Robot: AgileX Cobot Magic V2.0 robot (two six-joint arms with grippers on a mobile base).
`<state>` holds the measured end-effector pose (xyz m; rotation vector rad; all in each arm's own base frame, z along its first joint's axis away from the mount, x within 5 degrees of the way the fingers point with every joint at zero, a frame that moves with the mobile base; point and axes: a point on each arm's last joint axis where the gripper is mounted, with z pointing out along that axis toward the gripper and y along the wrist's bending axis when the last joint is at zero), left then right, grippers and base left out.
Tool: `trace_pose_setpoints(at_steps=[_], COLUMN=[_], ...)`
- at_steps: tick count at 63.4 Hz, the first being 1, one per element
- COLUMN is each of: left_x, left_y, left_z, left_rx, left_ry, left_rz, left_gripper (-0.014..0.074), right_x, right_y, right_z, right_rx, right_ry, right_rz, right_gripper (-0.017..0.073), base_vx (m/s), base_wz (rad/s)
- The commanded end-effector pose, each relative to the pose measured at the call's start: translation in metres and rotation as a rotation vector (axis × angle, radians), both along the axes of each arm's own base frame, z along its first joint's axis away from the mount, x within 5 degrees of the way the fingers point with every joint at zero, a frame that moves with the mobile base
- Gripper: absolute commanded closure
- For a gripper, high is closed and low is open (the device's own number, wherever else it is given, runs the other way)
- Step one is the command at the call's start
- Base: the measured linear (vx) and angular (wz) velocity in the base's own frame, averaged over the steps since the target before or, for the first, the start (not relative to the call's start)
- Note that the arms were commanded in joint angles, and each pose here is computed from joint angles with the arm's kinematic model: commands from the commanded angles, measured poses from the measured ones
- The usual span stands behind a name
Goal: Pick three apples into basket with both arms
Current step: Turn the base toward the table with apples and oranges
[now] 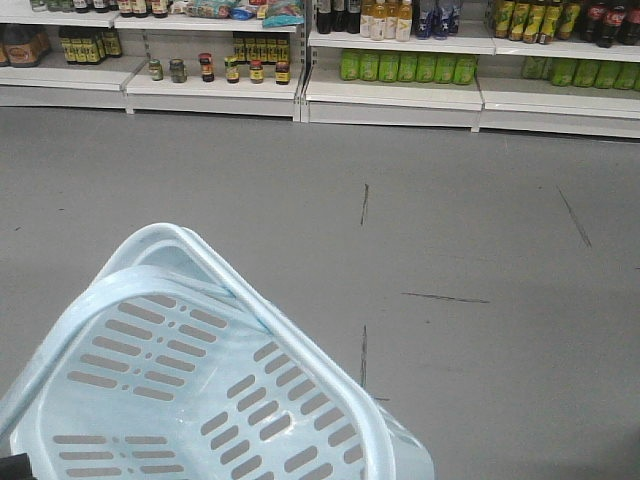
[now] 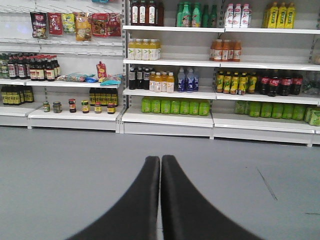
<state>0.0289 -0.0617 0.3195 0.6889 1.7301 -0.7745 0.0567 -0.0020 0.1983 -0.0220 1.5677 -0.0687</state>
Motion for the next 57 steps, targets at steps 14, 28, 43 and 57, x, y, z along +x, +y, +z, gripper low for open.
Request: trace_pose_setpoints(at_steps=[14,28,43,57], left_x=[0.0022,0.0022,0.0022,0.0021], left_y=[0.0005,0.0005,0.0005,0.0005], left_z=[0.0154,0.0154,0.0153,0.0153], left_rx=[-0.099,-0.100,-0.099,-0.099], left_ry=[-0.029,-0.029,-0.029,-0.028], left_rz=[0.033,0.033,0.032,0.032], left_gripper=[0.0601,0.0601,0.0601,0.0601], right_x=[-0.0007,-0.0007,-0.0007,-0.0007], right_y=[0.0007,0.0007,0.0007,0.0007], right_z=[0.0030,0.0030,0.0030,0.0030], right_rx=[-0.024,-0.024,-0.024,-0.024], right_ry=[-0.075,-0.075,-0.075,-0.075], right_rz=[0.004,0.004,0.004,0.004], right_gripper=[0.0564,0.0564,0.0564,0.0564], base_vx=[0.31,0.28,0.24,0.21], base_wz=[-0.15,-0.25,-0.38,-0.58])
